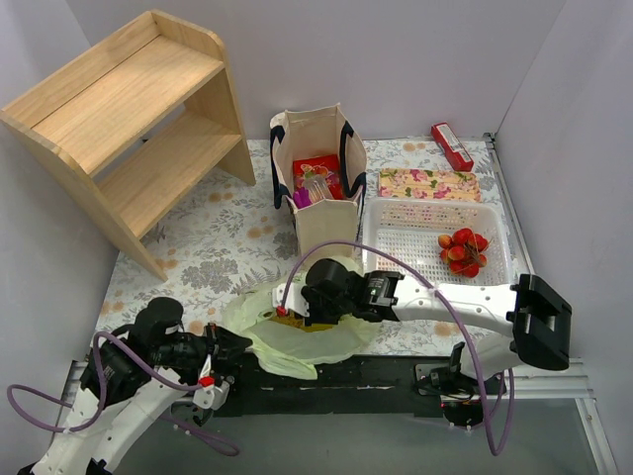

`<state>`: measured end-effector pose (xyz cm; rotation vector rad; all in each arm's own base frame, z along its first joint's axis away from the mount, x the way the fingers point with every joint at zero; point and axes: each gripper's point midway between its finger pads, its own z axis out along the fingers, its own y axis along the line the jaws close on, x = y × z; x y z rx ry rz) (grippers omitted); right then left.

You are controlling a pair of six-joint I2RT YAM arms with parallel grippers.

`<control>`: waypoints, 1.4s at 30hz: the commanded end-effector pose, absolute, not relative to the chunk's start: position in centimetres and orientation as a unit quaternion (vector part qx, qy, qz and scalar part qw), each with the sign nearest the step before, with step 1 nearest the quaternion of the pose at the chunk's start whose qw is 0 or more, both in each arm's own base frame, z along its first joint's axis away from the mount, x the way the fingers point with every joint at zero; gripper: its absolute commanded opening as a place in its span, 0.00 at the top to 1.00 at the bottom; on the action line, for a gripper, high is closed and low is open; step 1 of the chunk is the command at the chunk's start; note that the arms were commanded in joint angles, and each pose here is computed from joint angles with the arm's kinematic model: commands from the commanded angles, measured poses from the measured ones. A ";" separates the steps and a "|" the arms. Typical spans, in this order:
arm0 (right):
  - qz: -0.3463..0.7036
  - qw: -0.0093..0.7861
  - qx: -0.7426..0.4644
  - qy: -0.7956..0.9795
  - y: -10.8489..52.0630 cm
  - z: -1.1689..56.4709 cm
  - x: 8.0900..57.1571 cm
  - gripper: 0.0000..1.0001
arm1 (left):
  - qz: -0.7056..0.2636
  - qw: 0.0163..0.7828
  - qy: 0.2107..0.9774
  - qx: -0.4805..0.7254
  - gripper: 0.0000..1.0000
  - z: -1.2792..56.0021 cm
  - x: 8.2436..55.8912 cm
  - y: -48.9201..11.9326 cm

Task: Untie the knot of the grocery bags and take out the mixed food
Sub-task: Pick up the fake bread from the takeout bag.

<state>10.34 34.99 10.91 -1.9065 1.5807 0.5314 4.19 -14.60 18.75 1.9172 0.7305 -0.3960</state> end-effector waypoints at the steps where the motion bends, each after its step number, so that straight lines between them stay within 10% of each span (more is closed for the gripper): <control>1: 0.223 0.370 -0.660 0.614 38.6 14.5 14.2 0.79 | -0.181 0.495 0.289 0.799 1.00 18.4 3.3 -14.7; 7: 0.235 0.360 -0.633 0.643 39.7 14.1 15.8 0.44 | -0.181 0.494 0.298 0.796 1.00 18.1 4.2 -15.2; 24: 0.245 0.300 -0.613 0.688 39.4 8.8 16.2 0.16 | -0.176 0.496 0.315 0.790 1.00 17.5 4.7 -15.1; 27: 0.240 0.300 -0.625 0.680 39.1 8.4 16.2 0.24 | -0.171 0.498 0.322 0.787 1.00 17.4 5.0 -15.1; 35: 0.217 0.318 -0.702 0.599 36.6 10.0 13.6 0.99 | -0.153 0.514 0.342 0.772 1.00 17.5 6.2 -15.1; 42: 0.209 0.336 -0.737 0.548 34.5 13.2 11.3 0.99 | -0.151 0.518 0.344 0.769 1.00 17.5 6.2 -15.1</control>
